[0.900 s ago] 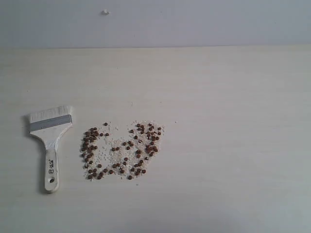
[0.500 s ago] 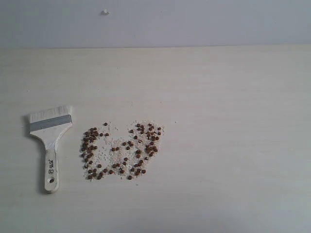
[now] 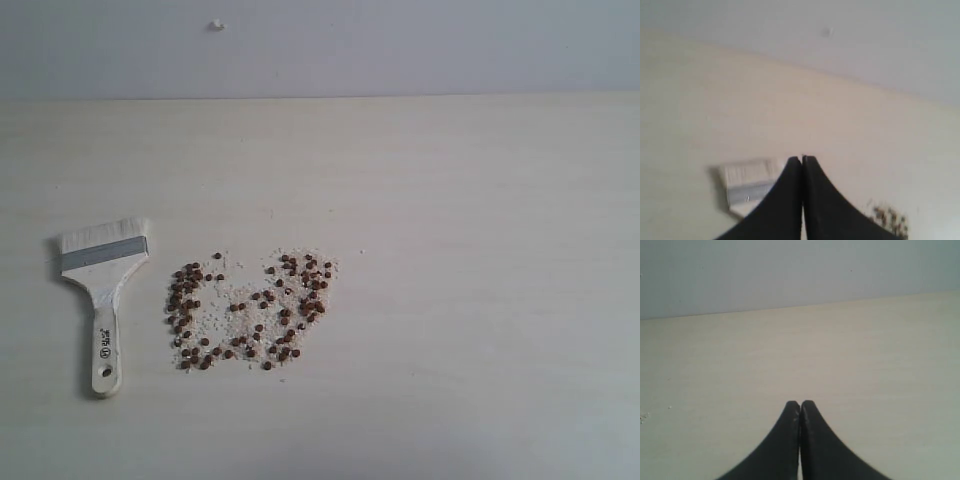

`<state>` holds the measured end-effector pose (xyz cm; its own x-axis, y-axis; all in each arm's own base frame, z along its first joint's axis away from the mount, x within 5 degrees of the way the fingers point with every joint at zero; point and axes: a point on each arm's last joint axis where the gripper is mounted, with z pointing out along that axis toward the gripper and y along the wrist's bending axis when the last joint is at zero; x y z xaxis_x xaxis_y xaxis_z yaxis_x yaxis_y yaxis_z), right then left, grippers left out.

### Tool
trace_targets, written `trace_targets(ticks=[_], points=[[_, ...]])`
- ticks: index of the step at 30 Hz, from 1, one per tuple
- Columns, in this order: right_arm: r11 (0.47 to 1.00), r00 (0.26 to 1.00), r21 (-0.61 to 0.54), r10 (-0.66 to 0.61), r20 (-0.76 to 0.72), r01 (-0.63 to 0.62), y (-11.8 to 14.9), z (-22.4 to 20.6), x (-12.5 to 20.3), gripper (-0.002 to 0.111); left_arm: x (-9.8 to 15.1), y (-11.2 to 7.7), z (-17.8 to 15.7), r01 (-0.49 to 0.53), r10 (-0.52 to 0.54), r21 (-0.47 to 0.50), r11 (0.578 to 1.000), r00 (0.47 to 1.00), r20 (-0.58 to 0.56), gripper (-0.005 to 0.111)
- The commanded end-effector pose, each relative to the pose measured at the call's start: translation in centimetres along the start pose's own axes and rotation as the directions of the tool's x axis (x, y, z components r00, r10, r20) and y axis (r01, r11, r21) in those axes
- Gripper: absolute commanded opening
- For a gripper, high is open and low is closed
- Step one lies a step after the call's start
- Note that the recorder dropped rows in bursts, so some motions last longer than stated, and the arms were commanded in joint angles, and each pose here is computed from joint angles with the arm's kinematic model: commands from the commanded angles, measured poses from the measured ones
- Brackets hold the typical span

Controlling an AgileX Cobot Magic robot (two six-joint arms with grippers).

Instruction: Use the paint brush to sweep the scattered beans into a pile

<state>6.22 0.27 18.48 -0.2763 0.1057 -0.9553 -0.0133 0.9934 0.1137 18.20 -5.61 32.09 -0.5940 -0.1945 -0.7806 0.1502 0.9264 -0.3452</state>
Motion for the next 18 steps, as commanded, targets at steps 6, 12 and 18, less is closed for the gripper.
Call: trace_targets(ticks=[6, 12, 18], points=[[1.000, 1.000, 0.005, -0.004, 0.014, 0.003, 0.0, 0.0, 0.0, 0.000, 0.4, 1.4, 6.1, -0.297, 0.128, -0.158, 0.942, 0.751, -0.648, 0.000], [1.000, 1.000, 0.005, -0.004, 0.014, 0.003, 0.0, 0.0, 0.0, 0.000, 2.2, 1.9, 8.7, -0.240, -0.055, -0.336, 0.911, 0.735, -0.676, 0.000], [1.000, 1.000, 0.005, -0.004, 0.014, 0.003, 0.0, 0.0, 0.0, 0.000, 5.0, -1.3, 11.5, -0.227, -0.010, -0.263, 0.938, 0.739, -0.674, 0.000]])
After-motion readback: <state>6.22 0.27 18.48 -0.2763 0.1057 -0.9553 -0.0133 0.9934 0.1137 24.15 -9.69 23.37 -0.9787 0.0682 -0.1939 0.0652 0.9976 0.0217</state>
